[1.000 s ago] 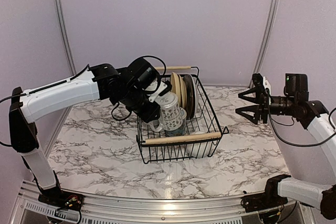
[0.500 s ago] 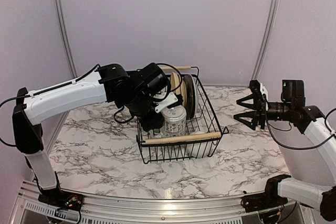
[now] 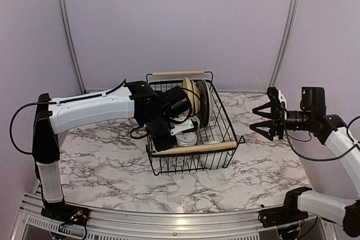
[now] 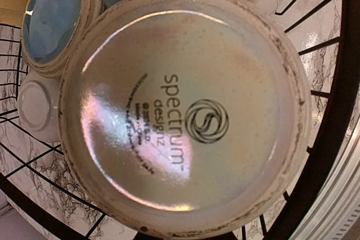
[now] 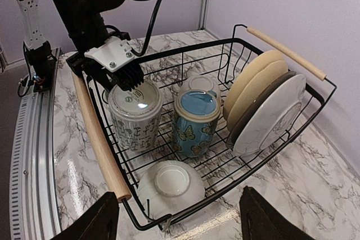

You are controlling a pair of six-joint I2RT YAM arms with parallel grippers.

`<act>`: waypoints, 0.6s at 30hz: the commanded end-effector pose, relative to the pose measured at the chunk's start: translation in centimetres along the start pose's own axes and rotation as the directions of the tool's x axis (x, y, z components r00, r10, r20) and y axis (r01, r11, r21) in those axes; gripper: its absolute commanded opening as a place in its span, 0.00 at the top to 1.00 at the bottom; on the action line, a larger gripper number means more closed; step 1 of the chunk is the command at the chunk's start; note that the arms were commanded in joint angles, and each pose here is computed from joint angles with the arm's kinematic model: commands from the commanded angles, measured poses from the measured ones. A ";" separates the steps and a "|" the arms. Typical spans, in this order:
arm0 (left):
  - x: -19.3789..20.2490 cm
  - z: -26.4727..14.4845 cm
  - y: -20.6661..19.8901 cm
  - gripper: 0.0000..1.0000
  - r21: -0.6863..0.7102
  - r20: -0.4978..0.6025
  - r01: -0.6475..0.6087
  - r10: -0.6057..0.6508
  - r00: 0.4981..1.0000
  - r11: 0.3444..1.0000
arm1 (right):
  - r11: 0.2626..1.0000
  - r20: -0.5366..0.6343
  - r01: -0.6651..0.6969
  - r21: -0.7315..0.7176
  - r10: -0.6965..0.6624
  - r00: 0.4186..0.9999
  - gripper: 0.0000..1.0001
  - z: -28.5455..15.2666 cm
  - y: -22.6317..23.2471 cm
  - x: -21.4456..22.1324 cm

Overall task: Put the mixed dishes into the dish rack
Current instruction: Place the upside down cup on the dish rack.

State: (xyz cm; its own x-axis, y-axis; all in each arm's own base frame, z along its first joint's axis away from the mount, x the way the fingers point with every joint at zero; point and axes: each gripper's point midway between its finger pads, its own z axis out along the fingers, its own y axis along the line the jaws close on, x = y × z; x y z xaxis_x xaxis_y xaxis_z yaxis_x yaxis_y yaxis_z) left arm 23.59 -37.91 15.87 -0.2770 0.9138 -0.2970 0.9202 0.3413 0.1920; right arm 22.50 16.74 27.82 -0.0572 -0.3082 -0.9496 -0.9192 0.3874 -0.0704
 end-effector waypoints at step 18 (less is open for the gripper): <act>-2.0 2.8 0.6 0.83 0.027 0.017 -0.034 0.034 0.999 0.999 | 1.000 0.012 -0.016 -0.017 0.016 1.000 0.28 0.2 0.7 0.8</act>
State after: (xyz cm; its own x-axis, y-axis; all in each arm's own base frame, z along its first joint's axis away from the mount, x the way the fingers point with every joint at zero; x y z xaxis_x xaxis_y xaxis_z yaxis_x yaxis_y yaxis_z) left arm 23.86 -38.82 14.89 -0.2434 0.9279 -0.2826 0.9424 0.2951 0.1574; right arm 22.20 16.78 26.51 -0.0815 -0.3053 -0.9488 -0.9226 0.3831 -0.0440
